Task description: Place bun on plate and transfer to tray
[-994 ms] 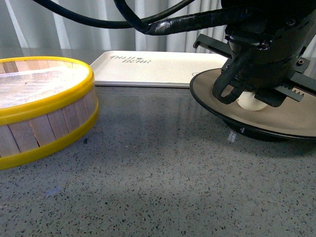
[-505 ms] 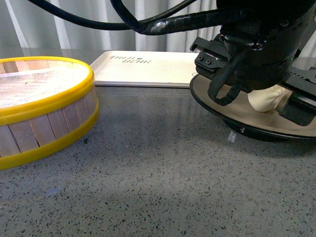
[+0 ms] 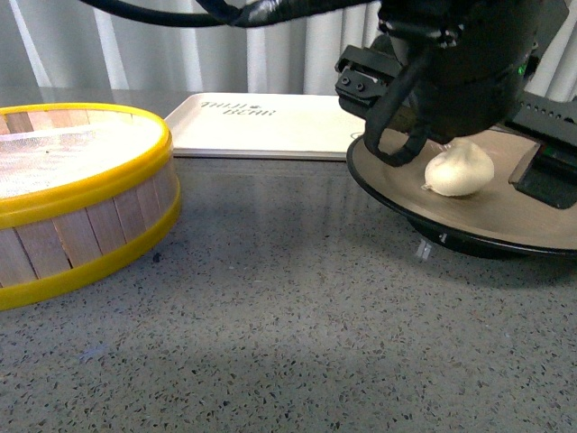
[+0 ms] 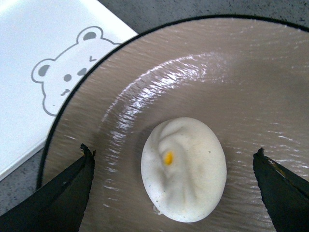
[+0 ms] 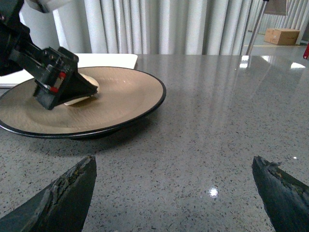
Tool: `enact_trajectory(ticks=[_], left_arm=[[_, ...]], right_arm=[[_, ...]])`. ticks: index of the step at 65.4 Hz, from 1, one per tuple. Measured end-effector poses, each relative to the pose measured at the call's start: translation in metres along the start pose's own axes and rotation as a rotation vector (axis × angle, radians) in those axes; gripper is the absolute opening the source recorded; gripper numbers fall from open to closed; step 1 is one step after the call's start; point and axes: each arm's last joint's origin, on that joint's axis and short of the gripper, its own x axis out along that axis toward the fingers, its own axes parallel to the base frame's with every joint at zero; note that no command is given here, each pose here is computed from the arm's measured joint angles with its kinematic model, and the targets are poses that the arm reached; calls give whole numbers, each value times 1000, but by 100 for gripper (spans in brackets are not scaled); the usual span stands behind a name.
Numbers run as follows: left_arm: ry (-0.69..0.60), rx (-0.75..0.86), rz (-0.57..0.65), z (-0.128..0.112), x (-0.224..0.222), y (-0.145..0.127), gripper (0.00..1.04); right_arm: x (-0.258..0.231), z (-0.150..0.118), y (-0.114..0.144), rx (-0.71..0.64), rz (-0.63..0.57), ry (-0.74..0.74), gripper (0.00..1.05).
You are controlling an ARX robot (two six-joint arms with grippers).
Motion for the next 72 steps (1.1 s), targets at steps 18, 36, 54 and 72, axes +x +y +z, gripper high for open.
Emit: enact_trajectory(ticks=[18,36,54,72], left_arm=[[-126,-78,60,19,-45,33,98],[-296,-208,232,-7,-135,96,98],[-339,-280,438,-56,-205,138,94],[-439,-366,583,-167,-249,143,44]], right_arm=[[0,0,0,0,0,0,96],[0,0,0,0,0,0,96],[0,0,0,0,0,0,96],[0,0,0,0,1,0,96]])
